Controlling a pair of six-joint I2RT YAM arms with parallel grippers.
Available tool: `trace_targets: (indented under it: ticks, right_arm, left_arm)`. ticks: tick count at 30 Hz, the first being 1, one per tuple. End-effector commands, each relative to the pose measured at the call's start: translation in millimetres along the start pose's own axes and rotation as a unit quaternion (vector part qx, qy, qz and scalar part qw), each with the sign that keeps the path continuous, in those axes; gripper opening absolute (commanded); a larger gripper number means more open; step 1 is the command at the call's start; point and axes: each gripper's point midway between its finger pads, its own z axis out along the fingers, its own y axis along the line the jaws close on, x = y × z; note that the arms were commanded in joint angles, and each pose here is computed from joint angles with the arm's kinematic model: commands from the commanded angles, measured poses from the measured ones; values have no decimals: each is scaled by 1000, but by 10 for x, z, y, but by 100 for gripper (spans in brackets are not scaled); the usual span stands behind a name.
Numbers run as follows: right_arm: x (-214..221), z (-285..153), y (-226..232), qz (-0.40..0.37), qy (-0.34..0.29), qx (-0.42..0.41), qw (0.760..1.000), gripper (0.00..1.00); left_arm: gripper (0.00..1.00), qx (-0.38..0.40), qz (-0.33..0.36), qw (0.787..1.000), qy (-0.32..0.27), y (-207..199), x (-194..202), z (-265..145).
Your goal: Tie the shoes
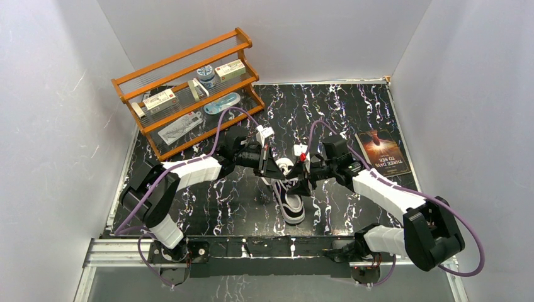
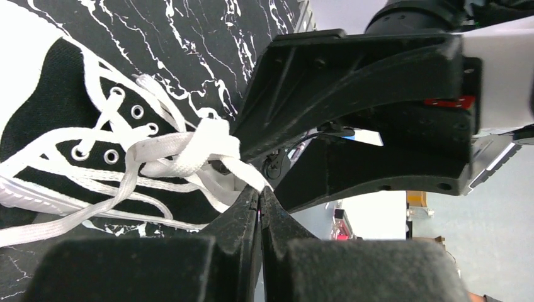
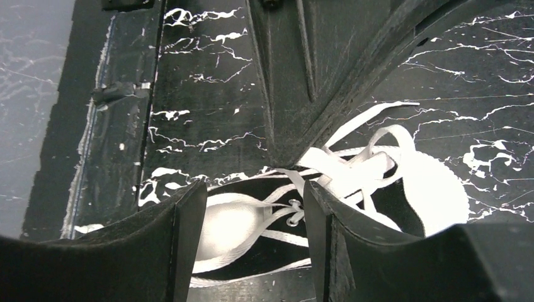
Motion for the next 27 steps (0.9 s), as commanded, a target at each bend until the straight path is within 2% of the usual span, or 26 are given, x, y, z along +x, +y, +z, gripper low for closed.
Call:
trace_targets:
  ticks: [1,9,16,18,21,23,25,26,27]
  right_arm:
    - [-90,61,-90,-30,-30,15,999,68]
    - [-133,138,-135,-27,-50,10,998,68]
    - [-117,199,-61,-6,-56,-12,998,58]
    - [-91,190,-47,1,-54,-7,999,51]
    - [-89,155,-35,18,-44,2,999,30]
    - [-105,116,-56,54,-27,19,998,22]
    - [-111,51,-10,96,-3,27,995,19]
    - [-121,23,7,117,3,34,993,14]
    - [-137,-2,8,141,7,45,989,5]
  left_arm:
    - [0,36,9,999,4,-232,-10,-74]
    - [0,43,3,999,3,-260,1,-82]
    - [0,47,4,999,3,-274,-5,-82]
    - [0,47,5,999,2,-277,-10,-86]
    - [0,45,3,999,0,-265,-8,-97]
    - [0,41,4,999,-5,-257,-18,-113]
    - [0,21,9,1000,-18,-202,-45,-145]
    - [1,9,19,999,-28,-173,-58,-162]
    - [8,-7,34,999,-41,-134,-78,-186]
